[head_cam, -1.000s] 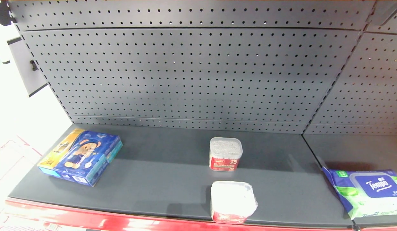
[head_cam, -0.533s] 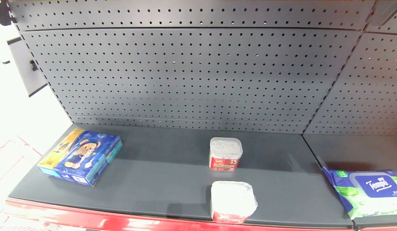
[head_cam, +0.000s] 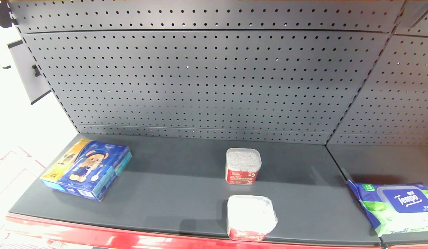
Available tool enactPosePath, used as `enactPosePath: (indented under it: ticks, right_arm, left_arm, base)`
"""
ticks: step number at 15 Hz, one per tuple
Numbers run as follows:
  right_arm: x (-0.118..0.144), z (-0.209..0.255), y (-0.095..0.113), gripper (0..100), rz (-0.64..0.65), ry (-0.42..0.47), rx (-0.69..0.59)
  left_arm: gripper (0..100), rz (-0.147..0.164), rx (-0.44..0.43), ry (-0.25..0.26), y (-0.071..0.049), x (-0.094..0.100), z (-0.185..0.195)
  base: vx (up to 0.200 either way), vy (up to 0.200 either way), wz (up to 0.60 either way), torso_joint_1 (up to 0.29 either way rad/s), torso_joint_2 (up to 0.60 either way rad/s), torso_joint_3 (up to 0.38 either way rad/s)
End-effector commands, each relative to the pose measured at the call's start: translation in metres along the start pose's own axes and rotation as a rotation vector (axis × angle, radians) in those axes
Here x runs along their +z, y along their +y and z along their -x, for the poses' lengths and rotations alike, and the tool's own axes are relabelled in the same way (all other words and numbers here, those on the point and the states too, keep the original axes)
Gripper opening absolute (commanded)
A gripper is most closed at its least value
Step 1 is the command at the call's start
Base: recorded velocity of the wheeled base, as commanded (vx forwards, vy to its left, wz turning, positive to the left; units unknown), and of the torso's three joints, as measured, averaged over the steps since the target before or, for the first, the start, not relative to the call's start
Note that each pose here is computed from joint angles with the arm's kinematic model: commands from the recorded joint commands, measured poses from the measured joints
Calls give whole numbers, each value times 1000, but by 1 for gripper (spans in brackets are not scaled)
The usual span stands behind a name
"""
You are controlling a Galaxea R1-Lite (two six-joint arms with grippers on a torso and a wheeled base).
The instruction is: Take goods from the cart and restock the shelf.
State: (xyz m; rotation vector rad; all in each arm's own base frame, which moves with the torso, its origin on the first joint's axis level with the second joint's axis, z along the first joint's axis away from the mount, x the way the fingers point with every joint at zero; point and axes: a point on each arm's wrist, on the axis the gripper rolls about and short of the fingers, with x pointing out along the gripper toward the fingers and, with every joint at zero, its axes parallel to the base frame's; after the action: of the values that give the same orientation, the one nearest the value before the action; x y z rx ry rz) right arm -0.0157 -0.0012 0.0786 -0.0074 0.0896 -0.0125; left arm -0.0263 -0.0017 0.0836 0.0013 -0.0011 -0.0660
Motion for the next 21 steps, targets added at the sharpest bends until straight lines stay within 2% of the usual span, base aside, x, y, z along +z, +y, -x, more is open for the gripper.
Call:
enactPosePath:
  ticks: [1,2,3,4,5,6,7,8,9,10,11,12,13,16,19,21]
  right_arm:
    - [-1,0,2,100,1,5,-76]
    - [-1,2,2,100,6,-25,3]
    - [-3,5,1,100,6,-61,78]
    - [-2,3,1,100,4,-44,63]
    - [-3,4,2,100,7,-55,61]
    - [-3,7,2,100,5,-90,50]
    - [-4,7,2,100,3,-91,38]
    - [-3,7,1,100,2,-90,18]
    - [-3,7,1,100,2,-90,15]
    - [-3,7,1,100,2,-90,15]
    - [-3,7,1,100,0,-90,17]
    - [-3,7,1,100,-1,-90,15]
    - [-3,7,1,100,-1,-90,15]
    - [-3,7,1,100,3,-90,15]
    - [-3,7,1,100,-1,-90,15]
    - [-3,7,1,100,2,-90,15]
  left_arm:
    - [100,31,28,16,1,-3,-2]
    - [100,31,100,13,2,-5,-2]
    - [100,43,150,0,3,-5,-2]
    - [100,46,150,-2,3,-5,-2]
    - [100,30,143,-4,3,-5,-2]
    - [100,-25,97,1,2,-5,-2]
    - [100,-48,46,-1,1,-5,-2]
    - [100,-3,46,-2,1,-5,-2]
    - [100,61,46,-3,1,-5,-2]
    - [100,44,48,-1,1,-5,-2]
    - [100,-40,81,0,2,-5,-2]
    - [100,-25,97,-1,2,-5,-2]
    - [100,4,101,-2,2,-5,-2]
    - [100,0,0,-2,0,-5,-2]
    - [100,10,37,-2,1,-5,-2]
    - [100,-23,63,-3,2,-5,-2]
  base:
    - [0,0,0,0,0,0]
    - [0,0,0,0,0,0]
    - [0,0,0,0,0,0]
    - [0,0,0,0,0,0]
    - [0,0,0,0,0,0]
    - [0,0,0,0,0,0]
    - [0,0,0,0,0,0]
    - [0,0,0,0,0,0]
    - [0,0,0,0,0,0]
    - [0,0,0,0,0,0]
    - [0,0,0,0,0,0]
    - [0,0,0,0,0,0]
    - [0,0,0,0,0,0]
    - [0,0,0,0,0,0]
    - [0,0,0,0,0,0]
    - [0,0,0,0,0,0]
